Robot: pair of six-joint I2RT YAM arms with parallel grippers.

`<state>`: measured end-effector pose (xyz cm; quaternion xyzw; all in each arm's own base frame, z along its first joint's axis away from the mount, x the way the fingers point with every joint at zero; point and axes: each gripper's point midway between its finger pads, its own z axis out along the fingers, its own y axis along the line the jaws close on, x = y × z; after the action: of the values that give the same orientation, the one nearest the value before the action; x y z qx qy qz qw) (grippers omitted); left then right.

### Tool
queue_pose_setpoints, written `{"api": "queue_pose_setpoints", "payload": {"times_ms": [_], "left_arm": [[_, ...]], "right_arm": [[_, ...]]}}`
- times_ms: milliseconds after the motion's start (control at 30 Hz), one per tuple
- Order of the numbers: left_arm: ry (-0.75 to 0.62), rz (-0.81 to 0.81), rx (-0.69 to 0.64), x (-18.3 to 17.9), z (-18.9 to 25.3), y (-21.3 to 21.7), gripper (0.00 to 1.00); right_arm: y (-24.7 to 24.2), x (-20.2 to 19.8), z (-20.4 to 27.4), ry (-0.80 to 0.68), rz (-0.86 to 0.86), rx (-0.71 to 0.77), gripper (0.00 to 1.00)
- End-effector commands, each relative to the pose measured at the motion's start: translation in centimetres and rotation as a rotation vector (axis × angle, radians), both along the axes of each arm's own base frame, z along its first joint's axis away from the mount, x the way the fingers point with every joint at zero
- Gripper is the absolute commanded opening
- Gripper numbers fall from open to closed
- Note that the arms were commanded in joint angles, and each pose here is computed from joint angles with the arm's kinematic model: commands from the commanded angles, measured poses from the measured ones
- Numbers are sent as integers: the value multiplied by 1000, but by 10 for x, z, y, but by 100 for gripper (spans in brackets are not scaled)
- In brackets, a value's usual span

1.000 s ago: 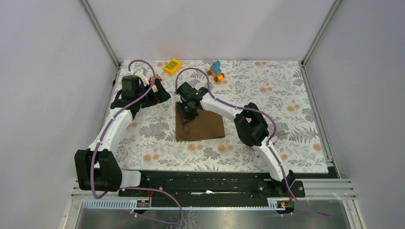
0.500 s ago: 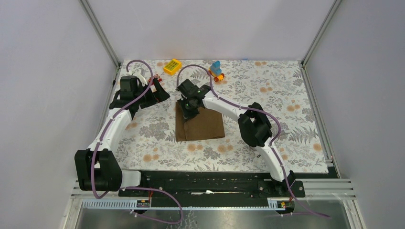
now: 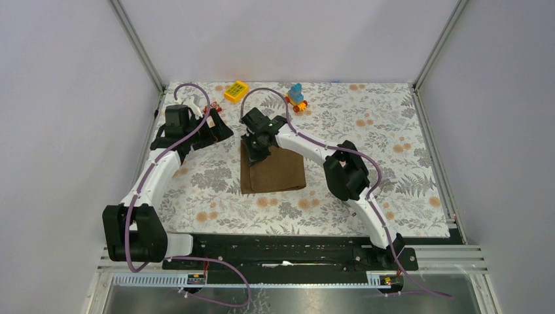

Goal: Fold the napkin into a case and place the utensils inside
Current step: Fold the rectangle-folded napkin at the center of the board.

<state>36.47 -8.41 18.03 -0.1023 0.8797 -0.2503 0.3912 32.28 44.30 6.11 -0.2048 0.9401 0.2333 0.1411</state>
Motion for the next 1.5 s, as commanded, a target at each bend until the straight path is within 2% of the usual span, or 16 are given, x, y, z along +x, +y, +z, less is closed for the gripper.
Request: {"api": "queue_pose_setpoints", "payload": {"times_ms": [0, 1000, 1067, 1167, 1300, 1367, 1433, 1467], "left_arm": [[-51, -3, -12, 6, 11, -1, 99], [-52, -9, -14, 5, 11, -2, 99], [-51, -8, -14, 5, 11, -1, 99], [-50, -7, -13, 5, 10, -1, 99], [-45, 0, -8, 6, 8, 0, 99], [-35, 2, -8, 6, 4, 0, 99], [-18, -3, -8, 5, 0, -1, 99], [-3, -12, -6, 4, -3, -3, 99]], "right_arm": [[12, 5, 7, 9, 4, 49, 0], [29, 11, -15, 45, 17, 73, 0], [33, 8, -14, 59, 29, 93, 7], [36, 6, -2, 70, 27, 121, 33], [40, -2, 42, 84, 53, 219, 51], [39, -9, 72, 120, 70, 332, 58], [22, -8, 94, 141, 47, 412, 60], [5, -12, 85, 169, 24, 409, 60]]}}
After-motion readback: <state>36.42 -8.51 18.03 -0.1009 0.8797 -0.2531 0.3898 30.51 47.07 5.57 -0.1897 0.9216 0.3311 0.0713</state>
